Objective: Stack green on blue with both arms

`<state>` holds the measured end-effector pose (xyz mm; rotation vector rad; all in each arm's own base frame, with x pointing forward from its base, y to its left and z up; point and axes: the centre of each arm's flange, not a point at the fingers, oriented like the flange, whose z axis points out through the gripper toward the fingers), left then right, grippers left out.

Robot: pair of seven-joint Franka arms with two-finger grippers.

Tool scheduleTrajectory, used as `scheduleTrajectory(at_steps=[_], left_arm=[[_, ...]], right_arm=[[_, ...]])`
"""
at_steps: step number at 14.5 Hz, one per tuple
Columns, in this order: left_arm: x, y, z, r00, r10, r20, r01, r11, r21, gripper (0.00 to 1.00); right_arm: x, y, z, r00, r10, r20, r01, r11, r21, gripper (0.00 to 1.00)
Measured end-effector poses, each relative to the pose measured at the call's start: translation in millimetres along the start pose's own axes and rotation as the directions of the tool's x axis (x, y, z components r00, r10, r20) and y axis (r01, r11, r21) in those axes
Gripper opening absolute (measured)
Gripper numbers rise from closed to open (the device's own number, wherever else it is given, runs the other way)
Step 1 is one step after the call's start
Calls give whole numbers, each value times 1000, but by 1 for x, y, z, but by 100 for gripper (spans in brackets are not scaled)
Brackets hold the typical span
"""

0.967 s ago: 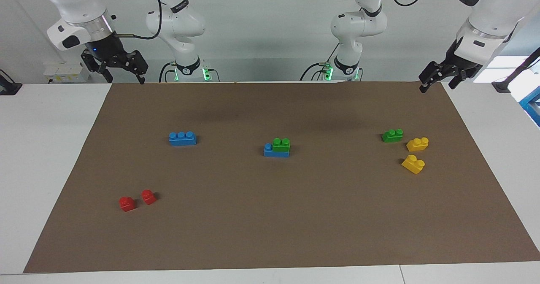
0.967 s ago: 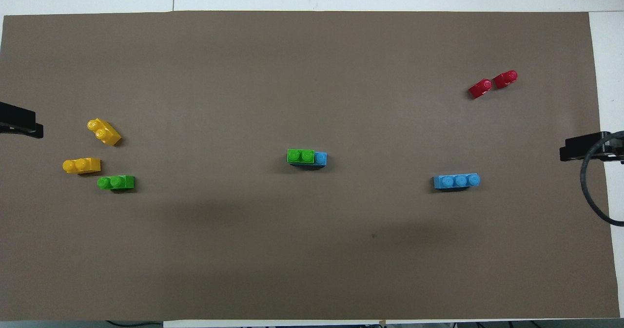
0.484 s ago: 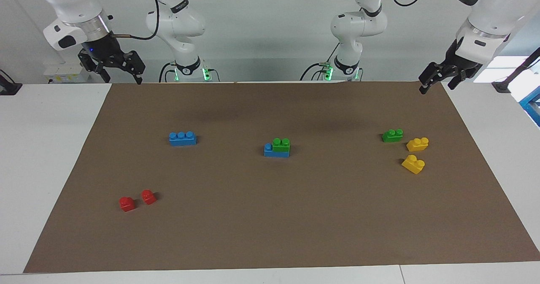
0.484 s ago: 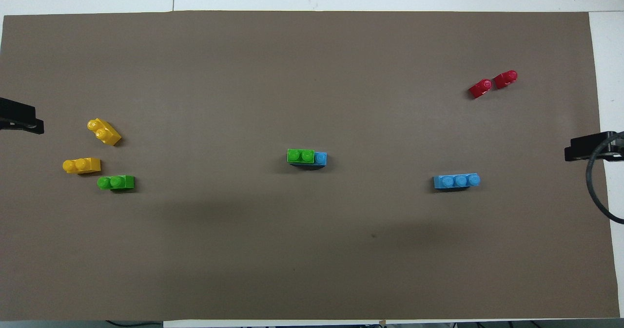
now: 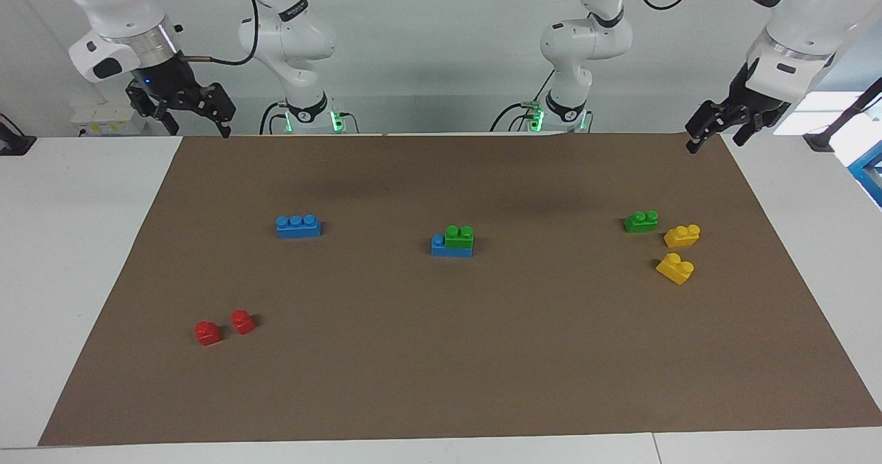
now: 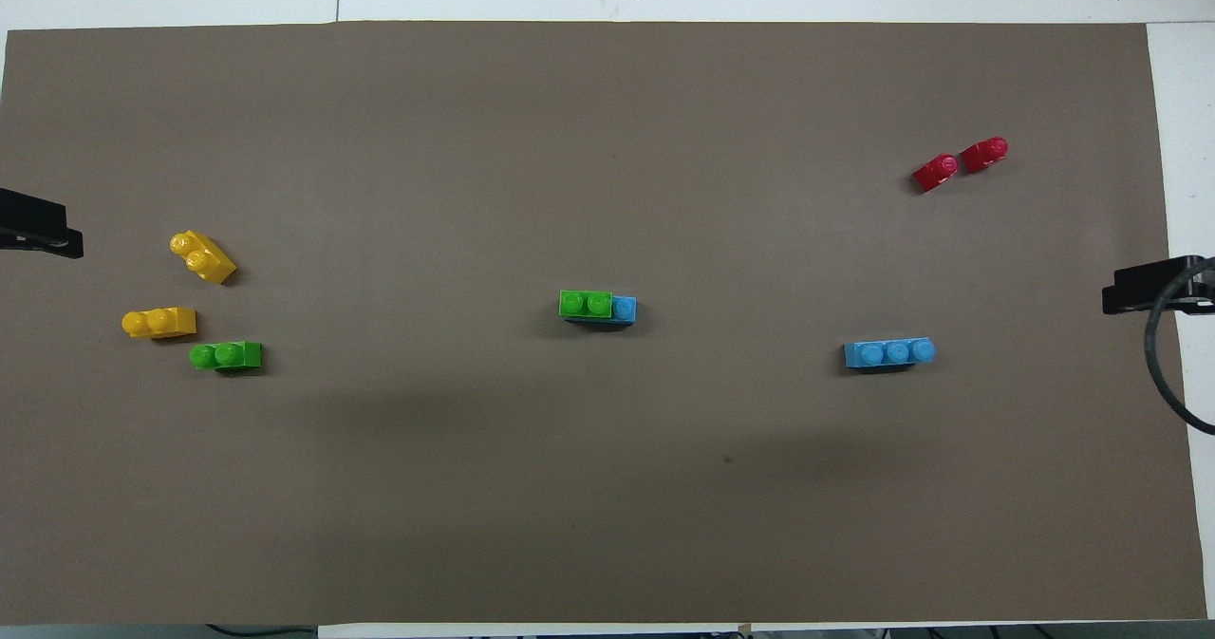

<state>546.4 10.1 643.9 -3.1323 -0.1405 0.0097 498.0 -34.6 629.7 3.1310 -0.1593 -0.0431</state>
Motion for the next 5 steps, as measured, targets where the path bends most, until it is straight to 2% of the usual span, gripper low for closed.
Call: scheduleTrajectory(at_steps=[5], left_arm=[[0,1,-1,1000,1,-6,-1,1000,0,100]], right_arm=[[0,-1,0,1000,-1,0,1,1000,0,100]])
